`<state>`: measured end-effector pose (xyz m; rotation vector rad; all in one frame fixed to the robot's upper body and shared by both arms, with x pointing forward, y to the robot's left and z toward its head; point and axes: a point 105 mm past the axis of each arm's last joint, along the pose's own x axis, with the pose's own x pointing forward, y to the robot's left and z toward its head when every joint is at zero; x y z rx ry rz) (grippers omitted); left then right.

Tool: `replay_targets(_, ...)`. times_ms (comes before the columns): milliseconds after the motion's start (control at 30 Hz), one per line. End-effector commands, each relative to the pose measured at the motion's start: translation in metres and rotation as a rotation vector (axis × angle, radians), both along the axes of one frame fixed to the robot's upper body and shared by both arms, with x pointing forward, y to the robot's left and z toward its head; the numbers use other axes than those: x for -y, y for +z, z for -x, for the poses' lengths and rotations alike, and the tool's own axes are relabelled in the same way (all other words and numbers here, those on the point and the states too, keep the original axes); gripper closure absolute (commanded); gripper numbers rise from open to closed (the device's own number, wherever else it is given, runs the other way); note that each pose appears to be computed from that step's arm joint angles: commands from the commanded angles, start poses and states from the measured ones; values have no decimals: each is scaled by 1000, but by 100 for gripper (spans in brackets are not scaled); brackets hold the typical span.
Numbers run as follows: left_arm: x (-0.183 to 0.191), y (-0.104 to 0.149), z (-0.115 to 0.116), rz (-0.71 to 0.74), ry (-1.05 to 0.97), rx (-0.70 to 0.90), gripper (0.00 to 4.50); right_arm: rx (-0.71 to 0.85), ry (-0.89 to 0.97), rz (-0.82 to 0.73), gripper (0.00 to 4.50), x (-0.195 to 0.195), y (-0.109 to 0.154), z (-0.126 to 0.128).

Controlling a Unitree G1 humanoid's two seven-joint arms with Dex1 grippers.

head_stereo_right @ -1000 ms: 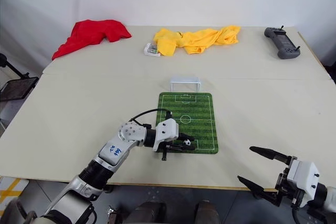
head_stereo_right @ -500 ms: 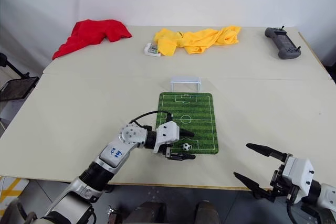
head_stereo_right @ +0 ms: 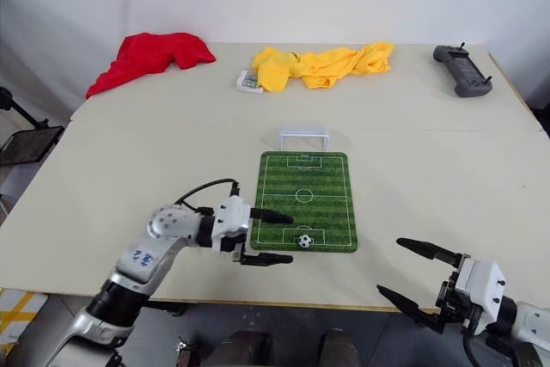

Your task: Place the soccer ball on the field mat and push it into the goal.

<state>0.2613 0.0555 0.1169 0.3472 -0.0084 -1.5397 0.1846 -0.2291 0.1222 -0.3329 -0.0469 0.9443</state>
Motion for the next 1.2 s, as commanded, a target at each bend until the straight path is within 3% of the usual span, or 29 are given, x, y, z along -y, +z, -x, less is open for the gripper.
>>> replay_targets(33,0,0,23,9,-77,-53,194,63,-16,-3,0,3,9,-2)
replay_targets(167,6,-10,38,43,-84,-192,316,118,-7,25,0,3,13,-2)
replay_targets(300,16,-27,43,11,-84,-207,435,79,10,42,0,7,9,4)
replay_targets(333,22,-28,41,20,-69,-201,443,70,8,46,0,8,9,5)
replay_targets(900,53,-29,5,61,95,-154,443,36,-90,-5,0,10,3,14)
replay_targets(1133,57,-20,-45,102,327,-28,443,32,-128,-54,0,0,-1,15)
replay_targets(1200,52,-2,-71,160,449,95,443,50,-166,-89,0,-2,1,11)
